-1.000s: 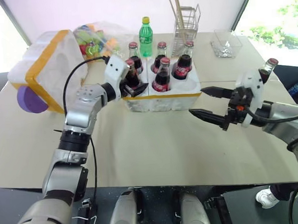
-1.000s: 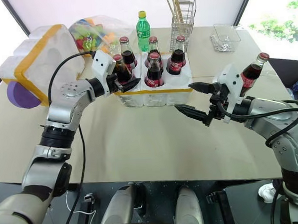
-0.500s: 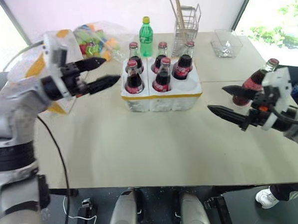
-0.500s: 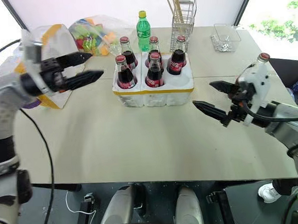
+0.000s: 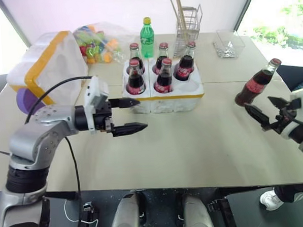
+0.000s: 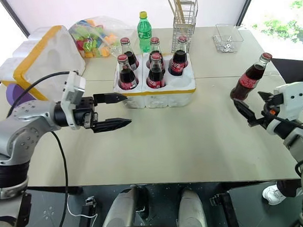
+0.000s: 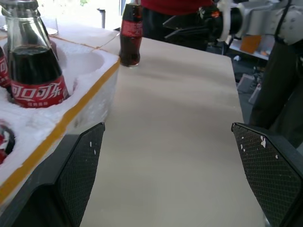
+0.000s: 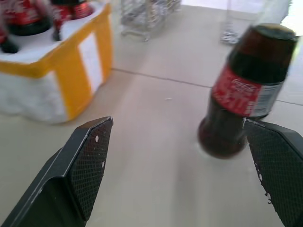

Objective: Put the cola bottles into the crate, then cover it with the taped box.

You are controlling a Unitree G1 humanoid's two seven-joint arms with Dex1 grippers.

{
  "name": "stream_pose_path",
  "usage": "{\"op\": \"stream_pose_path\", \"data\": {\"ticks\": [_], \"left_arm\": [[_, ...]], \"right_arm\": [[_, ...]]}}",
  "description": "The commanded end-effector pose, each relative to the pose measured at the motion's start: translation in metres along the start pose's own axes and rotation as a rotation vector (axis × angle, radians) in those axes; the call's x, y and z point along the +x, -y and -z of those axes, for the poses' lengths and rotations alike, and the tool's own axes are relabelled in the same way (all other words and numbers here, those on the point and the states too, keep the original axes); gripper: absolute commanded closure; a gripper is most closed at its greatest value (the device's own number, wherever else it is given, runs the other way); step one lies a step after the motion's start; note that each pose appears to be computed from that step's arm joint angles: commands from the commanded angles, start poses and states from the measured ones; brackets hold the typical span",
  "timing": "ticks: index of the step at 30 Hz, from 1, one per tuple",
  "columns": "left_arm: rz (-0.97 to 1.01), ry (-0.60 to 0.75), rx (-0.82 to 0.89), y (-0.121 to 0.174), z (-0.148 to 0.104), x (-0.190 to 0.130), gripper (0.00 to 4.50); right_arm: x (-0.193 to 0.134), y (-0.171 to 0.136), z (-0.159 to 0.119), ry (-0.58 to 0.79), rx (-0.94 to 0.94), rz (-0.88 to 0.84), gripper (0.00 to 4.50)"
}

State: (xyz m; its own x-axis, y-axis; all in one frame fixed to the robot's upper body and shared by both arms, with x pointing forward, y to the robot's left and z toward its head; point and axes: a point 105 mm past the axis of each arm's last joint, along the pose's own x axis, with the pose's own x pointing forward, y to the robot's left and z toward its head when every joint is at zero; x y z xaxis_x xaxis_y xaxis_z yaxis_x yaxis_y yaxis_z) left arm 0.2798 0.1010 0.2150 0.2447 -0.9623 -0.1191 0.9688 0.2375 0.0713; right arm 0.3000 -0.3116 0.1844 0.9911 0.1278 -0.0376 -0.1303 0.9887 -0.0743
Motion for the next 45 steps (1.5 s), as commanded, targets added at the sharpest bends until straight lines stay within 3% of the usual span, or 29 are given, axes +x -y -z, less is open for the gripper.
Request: {"op": "stream_pose_path", "data": {"ticks": [1,13,23,28,32,36,39,43,45], "left_arm": [[-0.004,0.024,0.061,0.004,-0.01,0.002,0.02],[-0.03,0.066,0.077,0.002,-0.019,0.01,0.02],[-0.053,0.109,0.053,0.0,-0.025,0.009,0.02],[-0.06,0.1,0.063,-0.001,-0.025,0.01,0.0],[-0.061,0.092,0.063,-0.001,-0.023,0.011,0.0],[-0.062,0.084,0.061,0.0,-0.021,0.011,0.0],[-0.065,0.084,0.058,0.0,-0.02,0.01,0.0],[-0.074,0.087,0.057,0.0,-0.021,0.009,0.0],[-0.084,0.087,0.059,-0.002,-0.021,0.008,0.0]], "right_arm": [[0.012,0.017,-0.007,0.047,-0.004,0.08,0.0],[0.07,0.026,0.006,0.071,0.016,0.061,0.0],[0.086,0.046,0.007,0.064,-0.001,0.157,0.0],[0.09,0.046,0.006,0.092,0.018,0.156,1.66],[0.092,0.04,-0.002,0.157,0.043,0.143,1.65],[0.092,0.021,-0.039,0.297,0.043,0.064,1.65],[0.088,-0.014,-0.082,0.41,0.086,-0.107,1.65],[0.079,-0.076,-0.12,0.445,0.127,-0.402,1.65],[0.079,-0.101,-0.126,0.415,0.104,-0.497,1.65]]}}
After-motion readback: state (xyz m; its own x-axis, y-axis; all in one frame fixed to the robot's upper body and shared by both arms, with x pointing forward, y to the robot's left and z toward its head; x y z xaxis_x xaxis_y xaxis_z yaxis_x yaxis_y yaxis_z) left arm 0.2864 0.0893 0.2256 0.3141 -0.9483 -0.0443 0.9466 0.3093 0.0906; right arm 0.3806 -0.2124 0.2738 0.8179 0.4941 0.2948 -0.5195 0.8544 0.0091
